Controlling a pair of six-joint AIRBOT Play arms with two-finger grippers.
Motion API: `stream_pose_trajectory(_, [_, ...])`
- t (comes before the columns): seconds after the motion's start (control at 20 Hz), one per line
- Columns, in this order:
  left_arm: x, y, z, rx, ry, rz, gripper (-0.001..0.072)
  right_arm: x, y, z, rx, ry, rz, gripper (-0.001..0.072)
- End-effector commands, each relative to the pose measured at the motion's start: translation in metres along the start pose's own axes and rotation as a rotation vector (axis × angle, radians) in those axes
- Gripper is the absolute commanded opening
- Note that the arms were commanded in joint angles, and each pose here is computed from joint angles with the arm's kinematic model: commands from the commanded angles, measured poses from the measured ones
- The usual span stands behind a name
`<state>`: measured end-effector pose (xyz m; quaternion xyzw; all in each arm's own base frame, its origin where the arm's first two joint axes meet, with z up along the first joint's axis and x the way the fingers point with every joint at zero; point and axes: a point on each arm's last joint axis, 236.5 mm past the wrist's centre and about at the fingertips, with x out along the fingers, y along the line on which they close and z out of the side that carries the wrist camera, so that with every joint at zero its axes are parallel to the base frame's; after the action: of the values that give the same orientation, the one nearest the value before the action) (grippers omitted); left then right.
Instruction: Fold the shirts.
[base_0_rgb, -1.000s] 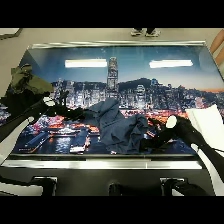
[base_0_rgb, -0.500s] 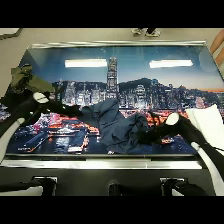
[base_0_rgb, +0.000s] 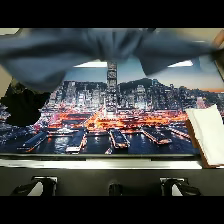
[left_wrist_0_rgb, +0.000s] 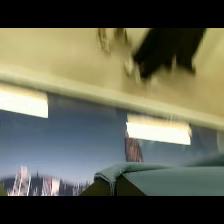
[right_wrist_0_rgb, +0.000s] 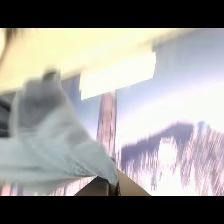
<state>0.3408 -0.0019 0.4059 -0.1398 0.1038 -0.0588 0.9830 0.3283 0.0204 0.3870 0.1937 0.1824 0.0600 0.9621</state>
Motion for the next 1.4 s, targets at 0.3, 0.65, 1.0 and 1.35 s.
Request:
stream_pose_trajectory(0.3, [-0.103,-0.008,0.033,0.065,-0.151,0.152,0.0023,-0.067,0.001,0.023,-0.048,-0.081,-0.104,0.0038])
stream_pose_trajectory(0.65, [-0.127,-0.029,0.052,0.116,-0.228,0.123,0.0024,-0.096,-0.007,0.021,-0.085,-0.120,-0.182,0.0038])
stream_pose_trajectory(1.0, [-0.093,-0.005,-0.023,0.066,0.073,0.140,0.0024,-0.101,-0.046,-0.075,-0.034,0.323,-0.325,0.0039])
stream_pose_trajectory(1.35, [-0.088,0.009,-0.126,0.025,0.255,0.121,0.0024,-0.100,-0.040,-0.137,0.015,0.483,-0.259,0.0039])
